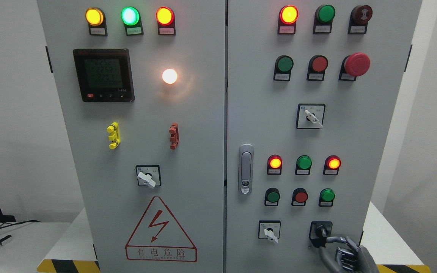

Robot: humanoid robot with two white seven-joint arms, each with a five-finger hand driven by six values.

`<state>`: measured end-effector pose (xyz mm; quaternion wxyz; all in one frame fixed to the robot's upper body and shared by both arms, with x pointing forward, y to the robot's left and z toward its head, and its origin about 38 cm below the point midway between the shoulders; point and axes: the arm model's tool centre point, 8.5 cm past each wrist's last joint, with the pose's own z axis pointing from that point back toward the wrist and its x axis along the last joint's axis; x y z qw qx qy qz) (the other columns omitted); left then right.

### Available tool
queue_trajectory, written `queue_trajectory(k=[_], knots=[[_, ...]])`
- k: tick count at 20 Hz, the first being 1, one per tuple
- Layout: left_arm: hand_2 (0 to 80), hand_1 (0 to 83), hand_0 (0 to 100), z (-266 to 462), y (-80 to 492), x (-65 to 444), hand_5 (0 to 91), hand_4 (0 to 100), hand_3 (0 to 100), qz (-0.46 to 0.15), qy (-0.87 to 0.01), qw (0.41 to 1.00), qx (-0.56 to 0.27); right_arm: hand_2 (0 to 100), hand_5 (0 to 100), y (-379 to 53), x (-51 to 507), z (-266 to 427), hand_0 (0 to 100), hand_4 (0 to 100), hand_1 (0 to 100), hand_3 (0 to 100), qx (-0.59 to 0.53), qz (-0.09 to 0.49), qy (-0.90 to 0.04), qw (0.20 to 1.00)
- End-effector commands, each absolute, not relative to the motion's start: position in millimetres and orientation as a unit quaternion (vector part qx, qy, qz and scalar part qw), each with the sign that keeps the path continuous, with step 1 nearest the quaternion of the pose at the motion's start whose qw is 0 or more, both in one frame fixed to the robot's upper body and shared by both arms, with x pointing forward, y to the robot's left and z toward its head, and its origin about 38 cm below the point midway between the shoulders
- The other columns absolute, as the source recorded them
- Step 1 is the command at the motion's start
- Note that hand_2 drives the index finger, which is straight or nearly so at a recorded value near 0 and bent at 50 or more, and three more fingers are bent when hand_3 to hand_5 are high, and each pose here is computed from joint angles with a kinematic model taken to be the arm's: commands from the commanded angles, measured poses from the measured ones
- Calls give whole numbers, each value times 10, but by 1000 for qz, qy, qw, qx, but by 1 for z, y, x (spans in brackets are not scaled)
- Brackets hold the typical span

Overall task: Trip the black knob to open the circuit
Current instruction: 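Close the right hand's fingers around the black rotary knob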

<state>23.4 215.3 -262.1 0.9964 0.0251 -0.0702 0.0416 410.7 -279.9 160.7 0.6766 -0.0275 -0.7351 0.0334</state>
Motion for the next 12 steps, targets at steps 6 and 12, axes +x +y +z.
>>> queue_trajectory(k=[6, 12], knots=[[0, 389, 120, -262, 215, 24, 0, 0, 0, 26, -70, 997, 24, 434, 957, -264, 406, 161, 343, 1000, 795, 1000, -11, 44, -738, 674], [0, 389, 120, -262, 215, 24, 0, 0, 0, 26, -70, 997, 24, 434, 957, -257, 406, 159, 344, 1000, 795, 1000, -4, 46, -736, 675]])
